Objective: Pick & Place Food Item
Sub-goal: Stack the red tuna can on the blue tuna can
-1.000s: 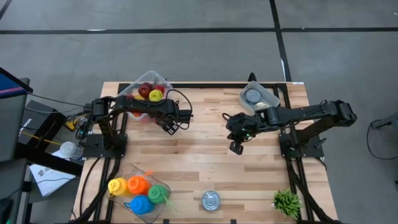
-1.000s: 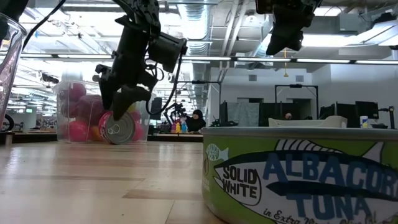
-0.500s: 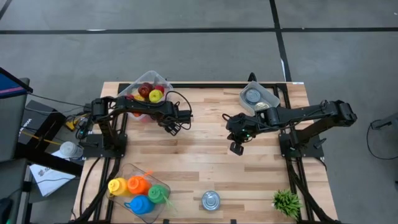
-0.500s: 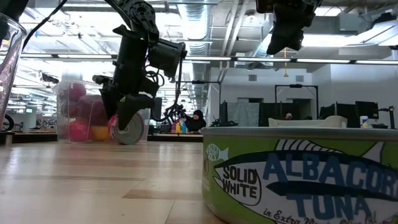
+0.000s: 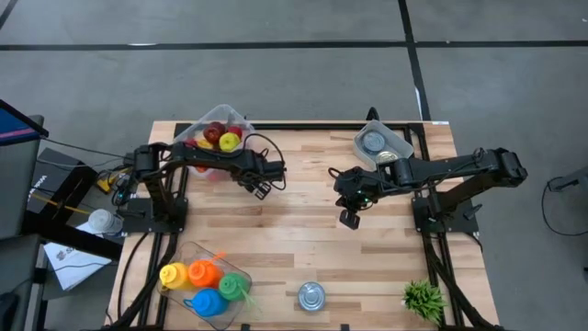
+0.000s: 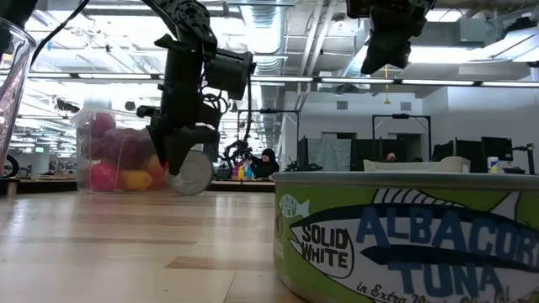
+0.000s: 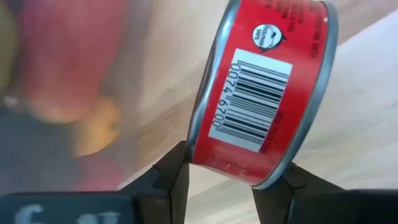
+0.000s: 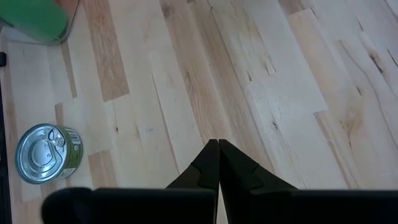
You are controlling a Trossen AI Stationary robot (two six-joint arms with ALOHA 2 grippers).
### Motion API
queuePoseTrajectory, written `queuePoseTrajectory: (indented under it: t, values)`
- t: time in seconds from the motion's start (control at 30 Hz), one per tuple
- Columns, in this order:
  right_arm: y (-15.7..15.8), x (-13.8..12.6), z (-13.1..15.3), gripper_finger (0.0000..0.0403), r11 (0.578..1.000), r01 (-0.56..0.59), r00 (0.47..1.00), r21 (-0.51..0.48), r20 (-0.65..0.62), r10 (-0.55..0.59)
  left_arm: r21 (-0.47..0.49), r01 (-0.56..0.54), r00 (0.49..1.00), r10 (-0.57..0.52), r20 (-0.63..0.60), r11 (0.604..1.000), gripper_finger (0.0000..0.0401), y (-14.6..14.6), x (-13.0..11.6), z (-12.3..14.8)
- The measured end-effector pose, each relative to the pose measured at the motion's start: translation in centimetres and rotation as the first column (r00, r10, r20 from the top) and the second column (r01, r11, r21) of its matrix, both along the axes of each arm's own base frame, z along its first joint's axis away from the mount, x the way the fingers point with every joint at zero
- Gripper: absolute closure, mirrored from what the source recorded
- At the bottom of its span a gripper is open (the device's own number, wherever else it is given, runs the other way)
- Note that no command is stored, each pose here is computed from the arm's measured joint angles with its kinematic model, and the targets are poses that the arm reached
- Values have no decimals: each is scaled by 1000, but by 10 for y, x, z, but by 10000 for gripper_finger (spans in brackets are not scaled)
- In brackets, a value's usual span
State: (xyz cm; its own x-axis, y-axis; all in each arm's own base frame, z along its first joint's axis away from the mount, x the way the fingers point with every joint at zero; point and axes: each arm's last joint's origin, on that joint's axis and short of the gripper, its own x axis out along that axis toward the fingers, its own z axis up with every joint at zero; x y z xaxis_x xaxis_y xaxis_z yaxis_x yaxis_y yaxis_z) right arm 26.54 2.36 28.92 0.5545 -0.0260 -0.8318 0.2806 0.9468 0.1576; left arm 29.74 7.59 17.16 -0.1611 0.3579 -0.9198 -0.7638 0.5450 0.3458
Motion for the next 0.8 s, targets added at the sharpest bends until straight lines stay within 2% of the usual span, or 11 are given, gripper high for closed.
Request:
queuePoseTrajectory:
  t: [0.17, 0.27, 0.37, 0.47, 0.53, 0.6, 0.7, 0.73, 0.8]
  values:
    - [0, 0, 0, 378, 1000, -18, 1000, -12, 0, 18, -21, 11, 989, -8, 144, 1000, 280, -2, 2, 18]
    - [-2, 1, 0, 335, 999, -28, 1000, -24, 3, 28, -33, 19, 964, -10, 266, 999, 280, -4, 0, 39]
    - [-5, 2, 1, 278, 999, -35, 999, -35, 15, 35, -54, 40, 903, -13, 430, 998, 280, -6, -4, 66]
    - [-8, 6, 3, 217, 999, -28, 998, -40, 62, 31, -64, 83, 797, -28, 603, 994, 280, -9, -7, 95]
    - [-12, 11, 7, 180, 999, -14, 992, -37, 126, 18, -67, 127, 704, -42, 709, 990, 280, -11, -8, 112]
    - [-15, 16, 13, 154, 1000, 0, 979, -30, 206, 7, -41, 200, 586, -86, 806, 979, 280, -14, -9, 132]
    - [-23, 20, 26, 135, 1000, 15, 945, 8, 326, -16, 17, 282, 410, -137, 902, 959, 280, -17, -12, 158]
    - [-26, 20, 29, 133, 999, 19, 934, 29, 356, -28, 30, 291, 374, -143, 916, 956, 280, -18, -14, 164]
    - [-33, 18, 37, 132, 998, 28, 912, 60, 407, -51, 77, 304, 268, -163, 949, 949, 280, -20, -18, 179]
